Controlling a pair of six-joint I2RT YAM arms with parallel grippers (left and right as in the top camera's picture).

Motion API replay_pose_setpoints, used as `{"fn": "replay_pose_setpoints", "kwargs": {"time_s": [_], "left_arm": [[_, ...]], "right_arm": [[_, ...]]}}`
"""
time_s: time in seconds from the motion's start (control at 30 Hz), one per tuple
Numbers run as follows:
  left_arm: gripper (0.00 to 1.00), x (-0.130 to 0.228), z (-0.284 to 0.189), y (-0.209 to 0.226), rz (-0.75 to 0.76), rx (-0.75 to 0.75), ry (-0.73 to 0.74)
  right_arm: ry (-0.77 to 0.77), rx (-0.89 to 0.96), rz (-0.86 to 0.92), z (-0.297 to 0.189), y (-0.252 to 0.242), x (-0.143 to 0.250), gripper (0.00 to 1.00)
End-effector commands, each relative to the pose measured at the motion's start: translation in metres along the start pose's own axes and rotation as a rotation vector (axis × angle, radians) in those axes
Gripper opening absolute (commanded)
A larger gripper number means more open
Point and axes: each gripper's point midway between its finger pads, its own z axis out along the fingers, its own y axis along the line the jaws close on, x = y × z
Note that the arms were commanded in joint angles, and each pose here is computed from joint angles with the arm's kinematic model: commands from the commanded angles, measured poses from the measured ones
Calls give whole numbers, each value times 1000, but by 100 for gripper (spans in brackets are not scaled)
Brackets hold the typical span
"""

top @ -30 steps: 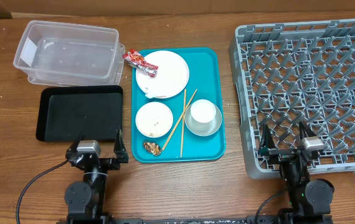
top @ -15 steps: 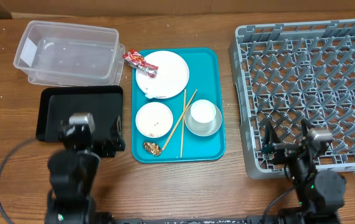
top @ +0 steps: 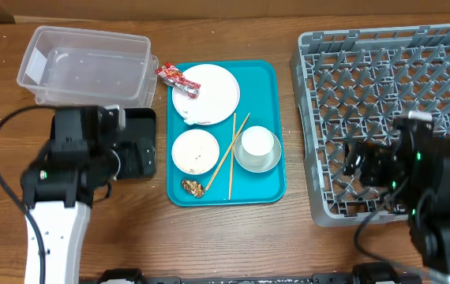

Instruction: Sort waste into correct bins and load items into the dishwasher

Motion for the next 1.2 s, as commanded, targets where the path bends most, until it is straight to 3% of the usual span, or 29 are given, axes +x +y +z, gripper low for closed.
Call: {"fn": "replay_pose_setpoints", "kwargs": {"time_s": [0.0,0.27,0.53,0.63,0.97,1.17], "left_arm": [[100,-8,4,-4,13,13,23],[100,-27,27,-15,-51,83,20],[100,-85,37,-46,45,167,-189],[100,-106,51,-54,83,132,-253],[92,-111,156,-102,274,158,-203],[93,-106,212,-93,305,76,-173]], "right_arm": [[75,-2,8,7,2,5,100],[264,-22,29,42,5,30,100],[288,-25,23,39,5,36,100],[288,-25,33,39,5,36,100],[290,-24,33,39,5,36,100],[290,-24,33,39,5,36,100]]}}
